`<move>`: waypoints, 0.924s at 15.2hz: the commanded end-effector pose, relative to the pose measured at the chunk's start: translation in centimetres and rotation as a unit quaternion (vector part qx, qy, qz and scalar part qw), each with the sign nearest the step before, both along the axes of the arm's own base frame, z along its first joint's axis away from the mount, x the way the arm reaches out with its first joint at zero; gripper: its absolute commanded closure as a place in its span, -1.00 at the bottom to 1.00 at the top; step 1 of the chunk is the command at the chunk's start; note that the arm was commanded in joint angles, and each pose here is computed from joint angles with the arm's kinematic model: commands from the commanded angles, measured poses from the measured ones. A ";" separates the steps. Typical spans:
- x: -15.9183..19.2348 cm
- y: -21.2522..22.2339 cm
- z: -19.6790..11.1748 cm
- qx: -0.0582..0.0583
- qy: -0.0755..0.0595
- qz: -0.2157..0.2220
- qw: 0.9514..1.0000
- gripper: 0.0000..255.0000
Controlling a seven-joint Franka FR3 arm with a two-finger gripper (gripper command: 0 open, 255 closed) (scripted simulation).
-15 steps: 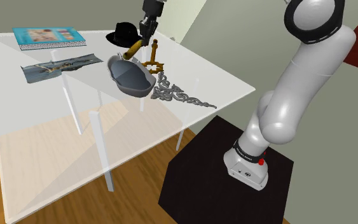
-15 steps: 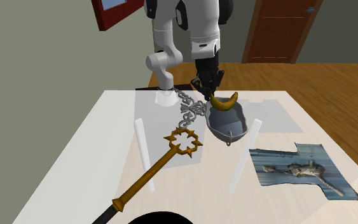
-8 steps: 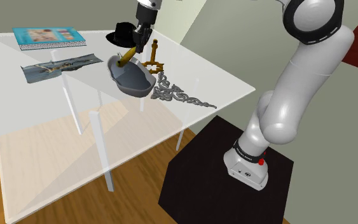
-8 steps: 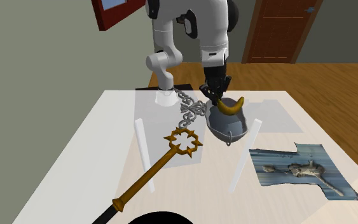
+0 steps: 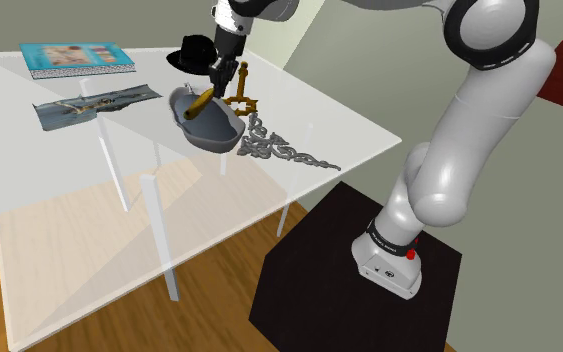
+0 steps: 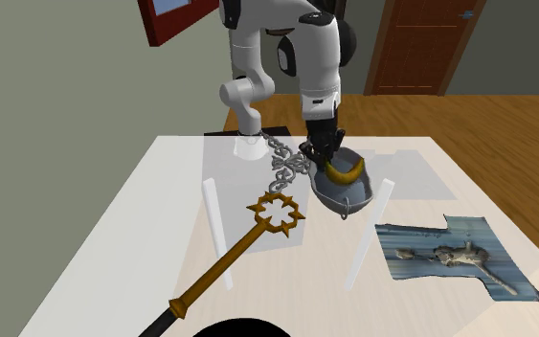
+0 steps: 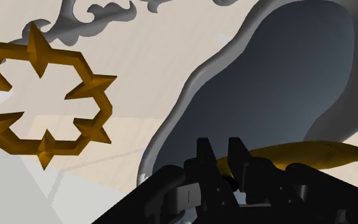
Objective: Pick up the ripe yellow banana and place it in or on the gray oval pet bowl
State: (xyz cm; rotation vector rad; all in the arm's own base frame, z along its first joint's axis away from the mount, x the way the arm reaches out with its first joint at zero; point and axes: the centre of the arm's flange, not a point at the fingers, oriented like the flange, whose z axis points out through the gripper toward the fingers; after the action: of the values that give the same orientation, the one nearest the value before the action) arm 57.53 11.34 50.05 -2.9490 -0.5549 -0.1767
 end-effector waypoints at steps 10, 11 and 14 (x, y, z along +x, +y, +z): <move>0.1 -0.1 -0.5 0.000 0.000 0.000 1.000 -1.00; 0.1 -0.1 -0.5 0.000 0.000 0.000 1.000 -1.00; 0.0 -0.3 0.8 0.000 0.000 0.000 1.000 -1.00</move>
State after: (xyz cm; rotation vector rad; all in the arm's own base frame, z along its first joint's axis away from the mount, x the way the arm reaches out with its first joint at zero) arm 57.66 11.22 50.32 -2.9489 -0.5550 -0.1783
